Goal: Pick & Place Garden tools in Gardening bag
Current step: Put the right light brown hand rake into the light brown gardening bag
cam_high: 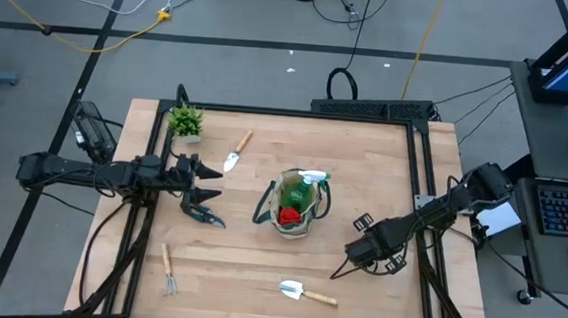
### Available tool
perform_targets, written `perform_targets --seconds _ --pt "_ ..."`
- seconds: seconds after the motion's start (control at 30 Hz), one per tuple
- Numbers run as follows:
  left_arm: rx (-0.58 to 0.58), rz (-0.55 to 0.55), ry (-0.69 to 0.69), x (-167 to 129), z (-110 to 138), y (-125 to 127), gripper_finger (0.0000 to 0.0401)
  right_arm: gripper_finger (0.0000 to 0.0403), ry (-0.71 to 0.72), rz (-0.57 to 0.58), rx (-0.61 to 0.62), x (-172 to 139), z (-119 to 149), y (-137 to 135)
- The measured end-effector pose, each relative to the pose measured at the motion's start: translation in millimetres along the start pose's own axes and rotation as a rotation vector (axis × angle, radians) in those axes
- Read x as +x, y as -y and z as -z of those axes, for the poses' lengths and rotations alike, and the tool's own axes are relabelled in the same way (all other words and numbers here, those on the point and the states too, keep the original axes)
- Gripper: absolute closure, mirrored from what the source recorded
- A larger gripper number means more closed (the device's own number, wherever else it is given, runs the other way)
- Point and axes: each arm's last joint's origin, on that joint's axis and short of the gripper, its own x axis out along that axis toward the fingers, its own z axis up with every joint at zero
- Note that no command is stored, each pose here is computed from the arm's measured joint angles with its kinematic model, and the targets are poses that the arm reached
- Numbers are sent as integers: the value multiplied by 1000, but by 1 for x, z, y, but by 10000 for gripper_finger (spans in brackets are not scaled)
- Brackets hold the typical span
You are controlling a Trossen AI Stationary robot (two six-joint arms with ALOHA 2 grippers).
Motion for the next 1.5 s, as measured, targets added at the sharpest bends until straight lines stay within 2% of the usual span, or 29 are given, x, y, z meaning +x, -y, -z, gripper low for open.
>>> perform_targets --seconds 0.23,0.33,0.5,0.63,0.9,1.27,1.5 --pt "-7 0 0 0 0 0 93 344 59 -12 -12 -11 -4 1" --pt "-7 0 -1 0 0 0 93 344 143 -15 -22 -27 -9 2" --pt "-4 0 0 0 0 0 93 344 284 -83 -29 -48 -12 1" --pt "-4 0 -1 0 0 0 93 344 417 -119 4 -66 -13 5" --pt "-9 1 -1 0 0 0 93 344 777 -200 145 -103 -13 22" --pt "-28 2 -1 0 0 0 93 344 1272 -203 314 -152 -17 45" --pt "-30 1 -1 0 0 0 93 344 1574 -164 322 -180 -17 59"
